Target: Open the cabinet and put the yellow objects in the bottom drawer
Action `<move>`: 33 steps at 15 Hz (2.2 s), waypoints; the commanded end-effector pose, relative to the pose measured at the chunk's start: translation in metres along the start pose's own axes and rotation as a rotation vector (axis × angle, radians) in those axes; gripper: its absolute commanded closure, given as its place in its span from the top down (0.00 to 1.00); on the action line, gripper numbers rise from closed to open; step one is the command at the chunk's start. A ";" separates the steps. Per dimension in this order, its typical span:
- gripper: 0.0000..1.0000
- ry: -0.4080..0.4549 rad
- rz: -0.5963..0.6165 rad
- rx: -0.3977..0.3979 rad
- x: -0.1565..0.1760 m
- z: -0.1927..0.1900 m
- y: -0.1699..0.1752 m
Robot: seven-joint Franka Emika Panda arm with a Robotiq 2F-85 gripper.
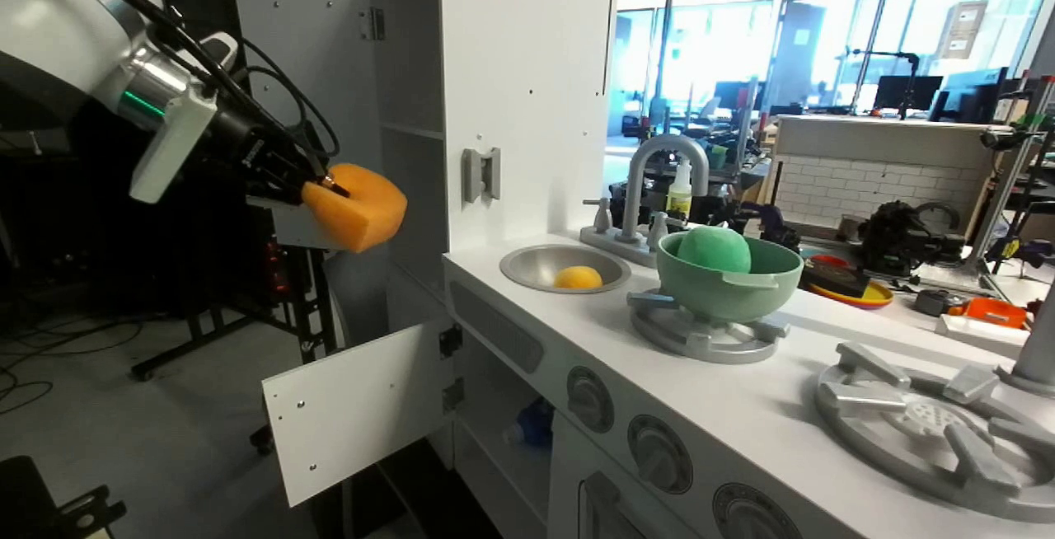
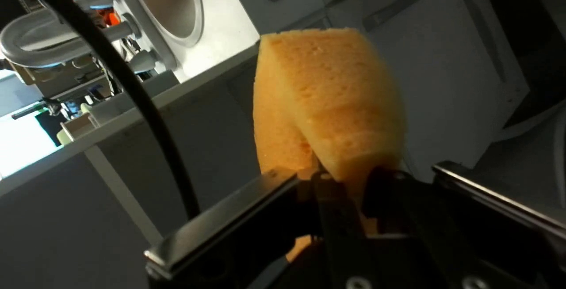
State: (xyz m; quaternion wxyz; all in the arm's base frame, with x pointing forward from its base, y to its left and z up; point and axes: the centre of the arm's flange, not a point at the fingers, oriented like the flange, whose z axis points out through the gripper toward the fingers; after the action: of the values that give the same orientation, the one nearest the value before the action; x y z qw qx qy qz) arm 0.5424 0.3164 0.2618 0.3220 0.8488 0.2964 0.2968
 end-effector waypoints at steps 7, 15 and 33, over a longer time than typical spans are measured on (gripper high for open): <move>0.03 0.020 -0.004 -0.145 0.108 0.114 -0.056; 0.03 -0.007 0.029 -0.234 0.142 0.185 -0.036; 1.00 -0.022 -0.029 -0.248 0.144 0.180 -0.042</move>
State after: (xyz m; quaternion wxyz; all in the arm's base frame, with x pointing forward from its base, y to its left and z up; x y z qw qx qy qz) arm 0.7399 0.3573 0.1574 0.4355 0.7994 0.2519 0.3284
